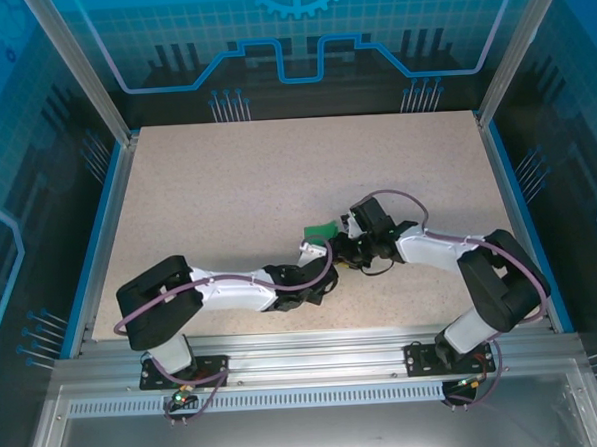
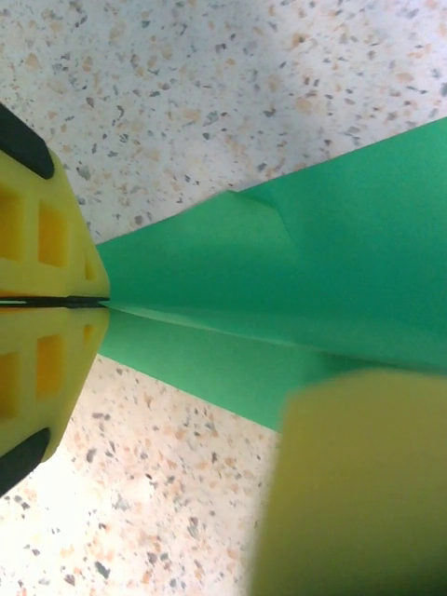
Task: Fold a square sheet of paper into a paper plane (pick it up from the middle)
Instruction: Fourth fold the wing at the center of the table.
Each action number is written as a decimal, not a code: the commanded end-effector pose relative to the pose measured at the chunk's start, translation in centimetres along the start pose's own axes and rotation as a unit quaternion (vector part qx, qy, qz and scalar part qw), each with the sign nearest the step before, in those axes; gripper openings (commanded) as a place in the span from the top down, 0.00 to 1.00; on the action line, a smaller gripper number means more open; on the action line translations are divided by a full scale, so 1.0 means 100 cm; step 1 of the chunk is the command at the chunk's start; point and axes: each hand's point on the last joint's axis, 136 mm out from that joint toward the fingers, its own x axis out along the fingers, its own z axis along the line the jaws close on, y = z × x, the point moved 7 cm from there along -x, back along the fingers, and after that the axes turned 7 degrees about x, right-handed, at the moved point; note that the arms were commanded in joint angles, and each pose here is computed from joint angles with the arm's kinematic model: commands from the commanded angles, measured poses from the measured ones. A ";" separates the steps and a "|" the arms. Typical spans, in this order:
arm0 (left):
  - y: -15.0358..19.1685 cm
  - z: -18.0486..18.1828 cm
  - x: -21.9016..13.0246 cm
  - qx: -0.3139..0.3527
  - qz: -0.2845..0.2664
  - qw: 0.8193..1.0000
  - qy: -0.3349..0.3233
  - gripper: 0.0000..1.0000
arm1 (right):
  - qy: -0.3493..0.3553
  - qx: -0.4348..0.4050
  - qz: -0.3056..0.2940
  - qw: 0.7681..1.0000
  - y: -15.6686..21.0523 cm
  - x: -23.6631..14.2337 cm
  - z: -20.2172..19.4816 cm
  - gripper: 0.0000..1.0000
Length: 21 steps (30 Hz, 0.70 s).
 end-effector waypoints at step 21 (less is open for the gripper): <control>0.007 0.042 0.002 -0.163 -0.013 0.958 0.234 0.90 | -0.074 -0.086 0.012 0.993 0.000 -0.018 0.023 0.63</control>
